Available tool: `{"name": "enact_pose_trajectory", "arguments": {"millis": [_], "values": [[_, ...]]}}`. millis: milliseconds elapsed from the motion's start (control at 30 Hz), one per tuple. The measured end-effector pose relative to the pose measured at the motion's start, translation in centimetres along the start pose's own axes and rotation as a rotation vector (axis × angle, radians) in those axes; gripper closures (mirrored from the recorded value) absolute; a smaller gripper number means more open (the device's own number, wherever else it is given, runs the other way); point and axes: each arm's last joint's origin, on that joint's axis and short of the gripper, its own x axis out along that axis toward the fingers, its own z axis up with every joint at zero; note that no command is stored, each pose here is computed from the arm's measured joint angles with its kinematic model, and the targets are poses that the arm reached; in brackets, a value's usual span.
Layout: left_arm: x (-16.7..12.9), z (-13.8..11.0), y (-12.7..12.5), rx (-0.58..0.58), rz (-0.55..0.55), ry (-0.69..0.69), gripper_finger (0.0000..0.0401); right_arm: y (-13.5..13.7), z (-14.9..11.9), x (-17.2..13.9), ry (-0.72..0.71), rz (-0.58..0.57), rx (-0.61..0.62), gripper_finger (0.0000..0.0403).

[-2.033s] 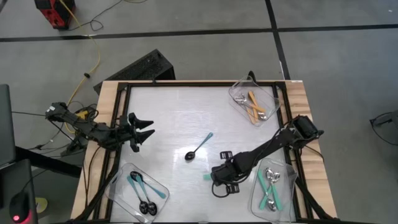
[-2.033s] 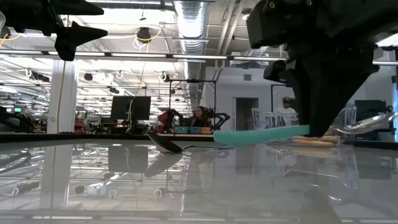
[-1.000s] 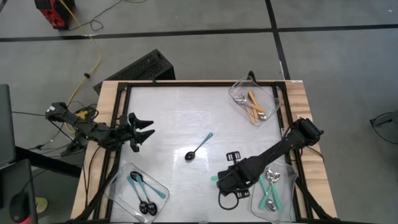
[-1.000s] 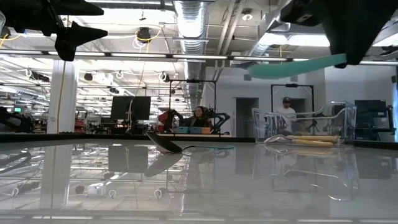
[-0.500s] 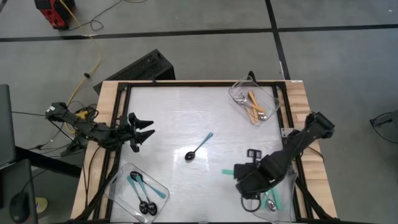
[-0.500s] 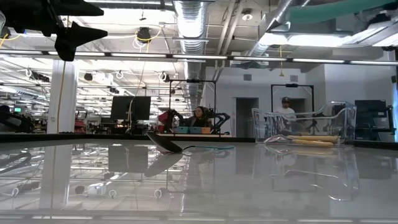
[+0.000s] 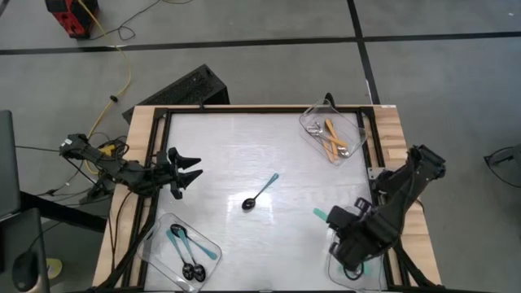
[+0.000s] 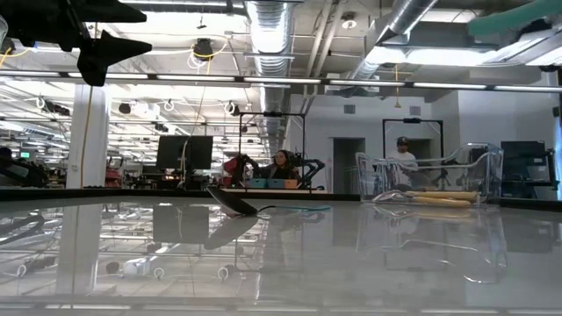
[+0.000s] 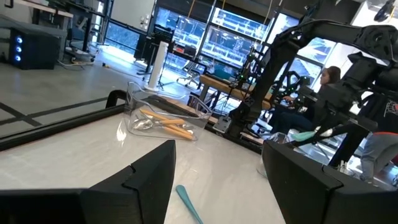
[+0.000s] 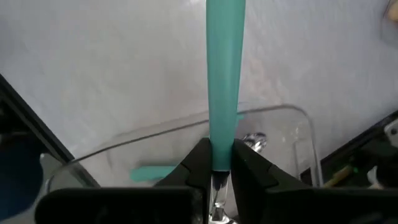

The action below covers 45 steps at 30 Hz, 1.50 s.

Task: Sort silverware by color (type)
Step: Put the green spoon into the bottom right transparent bin

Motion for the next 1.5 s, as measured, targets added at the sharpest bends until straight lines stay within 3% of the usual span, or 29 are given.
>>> {"name": "enact_pose_trajectory", "arguments": {"millis": [333, 700, 867, 1267, 1500], "values": [[0.0, 0.0, 0.1, 0.000, 0.019, -0.007, 0.0175, 0.6, -4.0, -0.7, -0.046, 0.026, 0.209, 0.0337], [0.0, 0.0, 0.1, -0.001, 0.024, -0.009, 0.0175, 0.2, -8.2, 1.2, -0.013, -0.056, 0.516, 0.0337], [0.0, 0.0, 0.1, 0.000, 0.025, -0.009, 0.0175, 0.5, -8.7, 1.9, 0.029, -0.102, 0.524, 0.0337], [0.0, 0.0, 0.1, -0.004, 0.025, -0.009, 0.0175, 1.5, -8.8, 2.7, 0.042, -0.086, 0.522, 0.0337], [0.0, 0.0, 0.1, 0.000, 0.025, -0.009, 0.0175, 3.1, -9.2, 4.9, 0.042, -0.163, 0.509, 0.0337]]}}
